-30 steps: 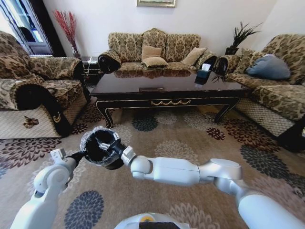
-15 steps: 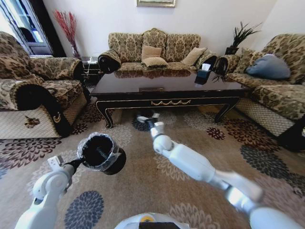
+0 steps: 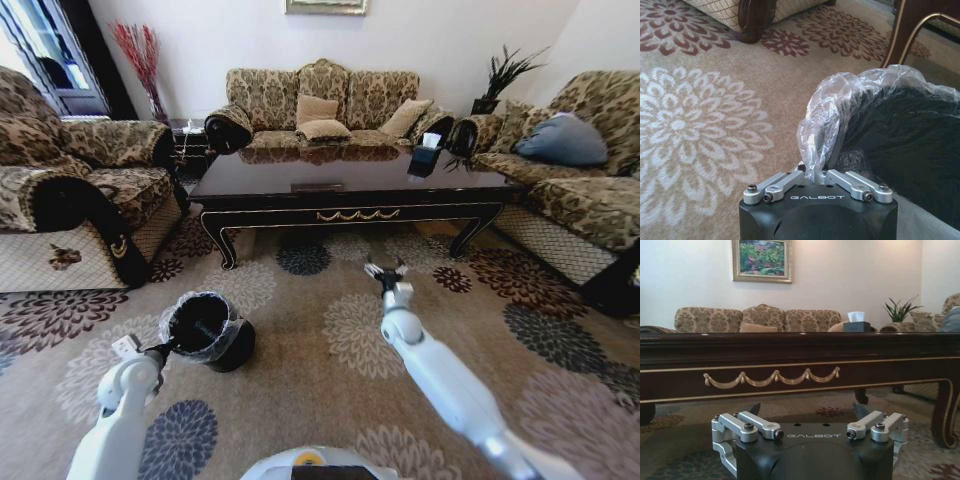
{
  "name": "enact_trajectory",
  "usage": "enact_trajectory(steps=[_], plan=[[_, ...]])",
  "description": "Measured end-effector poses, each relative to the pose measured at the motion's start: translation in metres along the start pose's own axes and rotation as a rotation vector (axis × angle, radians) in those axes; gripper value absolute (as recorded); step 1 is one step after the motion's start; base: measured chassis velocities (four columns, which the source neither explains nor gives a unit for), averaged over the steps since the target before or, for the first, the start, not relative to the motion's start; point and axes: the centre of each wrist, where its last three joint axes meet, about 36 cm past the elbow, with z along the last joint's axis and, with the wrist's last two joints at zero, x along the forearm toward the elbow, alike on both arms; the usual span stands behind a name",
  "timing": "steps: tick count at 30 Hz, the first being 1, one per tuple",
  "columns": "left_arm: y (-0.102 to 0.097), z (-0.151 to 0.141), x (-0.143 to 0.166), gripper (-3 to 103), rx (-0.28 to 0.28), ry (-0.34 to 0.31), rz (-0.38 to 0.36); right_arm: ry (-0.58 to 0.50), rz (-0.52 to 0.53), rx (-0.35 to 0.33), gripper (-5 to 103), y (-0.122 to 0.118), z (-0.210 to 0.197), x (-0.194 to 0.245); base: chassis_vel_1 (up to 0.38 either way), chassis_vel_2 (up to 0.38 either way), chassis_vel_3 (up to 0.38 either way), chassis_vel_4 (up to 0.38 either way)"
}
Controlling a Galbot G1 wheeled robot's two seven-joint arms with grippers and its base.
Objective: Move to the front of the table and pick up the trash from the floor, then place it into the trash bin.
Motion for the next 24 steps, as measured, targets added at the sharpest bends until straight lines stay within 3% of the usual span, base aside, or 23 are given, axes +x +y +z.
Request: enact_trajectory(steps=[4, 11, 14, 15, 16, 18, 22, 24], plan=[[-0.003, -0.002, -0.021, 2, 0.039, 0.008, -0.003, -0.001, 0.011, 0.002, 100, -0.009, 0.005, 0.006, 0.000, 0.000, 0.000, 0.000], [-0.012, 0.005, -0.028, 2, 0.051, 0.008, 0.047, 0.006, 0.014, -0.004, 100, -0.009, 0.007, 0.010, 0.000, 0.000, 0.000, 0.000], [-0.013, 0.002, -0.014, 18, 0.022, -0.058, 0.074, 0.010, 0.013, -0.013, 100, -0.005, 0.008, 0.013, 0.000, 0.000, 0.000, 0.000], [-0.013, 0.002, -0.014, 18, 0.022, -0.058, 0.074, 0.010, 0.013, -0.013, 100, -0.005, 0.008, 0.013, 0.000, 0.000, 0.000, 0.000], [-0.010, 0.001, -0.007, 18, -0.001, -0.097, 0.070, 0.012, 0.012, -0.016, 100, -0.004, 0.008, 0.014, 0.000, 0.000, 0.000, 0.000], [-0.007, -0.003, 0.014, 28, -0.049, -0.183, 0.079, 0.011, 0.012, -0.022, 100, -0.004, 0.007, 0.017, 0.000, 0.000, 0.000, 0.000], [-0.011, -0.007, 0.038, 44, -0.091, -0.239, 0.107, 0.000, 0.033, -0.032, 100, -0.012, 0.002, 0.024, 0.000, 0.000, 0.000, 0.000], [-0.010, -0.004, 0.064, 56, -0.136, -0.270, 0.114, -0.004, 0.050, -0.036, 100, -0.017, -0.004, 0.030, 0.000, 0.000, 0.000, 0.000]])
